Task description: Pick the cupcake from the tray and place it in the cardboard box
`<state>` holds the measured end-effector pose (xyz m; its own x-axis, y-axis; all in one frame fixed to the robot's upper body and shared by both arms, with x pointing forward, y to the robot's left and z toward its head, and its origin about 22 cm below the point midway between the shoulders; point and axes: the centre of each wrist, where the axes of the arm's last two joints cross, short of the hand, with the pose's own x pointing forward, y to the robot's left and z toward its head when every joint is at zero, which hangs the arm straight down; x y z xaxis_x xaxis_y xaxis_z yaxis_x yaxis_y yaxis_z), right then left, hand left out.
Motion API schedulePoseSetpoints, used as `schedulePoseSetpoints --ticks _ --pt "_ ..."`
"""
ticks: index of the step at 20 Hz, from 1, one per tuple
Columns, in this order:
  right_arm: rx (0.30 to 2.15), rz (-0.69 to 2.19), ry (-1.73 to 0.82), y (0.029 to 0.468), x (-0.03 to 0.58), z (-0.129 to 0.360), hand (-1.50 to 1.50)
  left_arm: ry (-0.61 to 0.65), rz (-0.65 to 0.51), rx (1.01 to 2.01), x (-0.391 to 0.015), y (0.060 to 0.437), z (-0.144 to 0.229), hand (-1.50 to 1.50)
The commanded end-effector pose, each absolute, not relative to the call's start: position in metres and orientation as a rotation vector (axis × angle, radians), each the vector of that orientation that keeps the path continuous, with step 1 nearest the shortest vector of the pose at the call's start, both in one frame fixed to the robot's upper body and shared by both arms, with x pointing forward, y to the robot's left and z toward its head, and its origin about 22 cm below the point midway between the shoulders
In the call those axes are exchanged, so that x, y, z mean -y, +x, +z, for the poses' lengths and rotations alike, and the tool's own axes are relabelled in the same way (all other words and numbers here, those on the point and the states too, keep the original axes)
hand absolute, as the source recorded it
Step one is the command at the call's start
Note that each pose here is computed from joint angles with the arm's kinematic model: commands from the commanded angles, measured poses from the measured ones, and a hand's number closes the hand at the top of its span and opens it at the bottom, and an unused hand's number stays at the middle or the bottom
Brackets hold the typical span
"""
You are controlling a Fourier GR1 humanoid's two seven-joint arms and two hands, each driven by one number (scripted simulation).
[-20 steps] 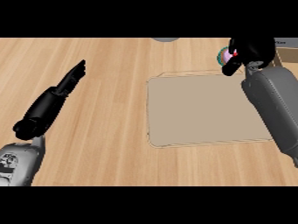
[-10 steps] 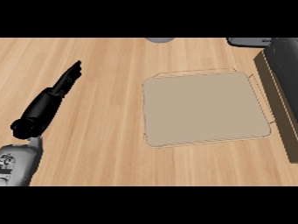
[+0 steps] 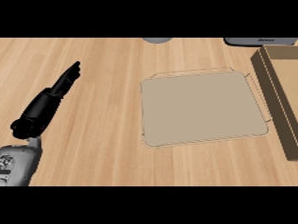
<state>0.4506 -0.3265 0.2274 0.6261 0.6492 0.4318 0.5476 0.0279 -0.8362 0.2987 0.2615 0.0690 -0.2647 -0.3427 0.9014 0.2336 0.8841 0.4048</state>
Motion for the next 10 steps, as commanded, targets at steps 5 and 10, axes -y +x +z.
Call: schedulePoseSetpoints --ticks 5,10 --pt "0.776 0.223 -1.562 0.423 0.41 0.195 1.5 0.092 -0.556 1.755 -0.269 0.295 0.077 0.0" --pt "0.666 0.252 -1.331 0.403 0.455 0.212 1.5 0.067 -0.548 1.762 -0.251 0.292 0.079 0.0"
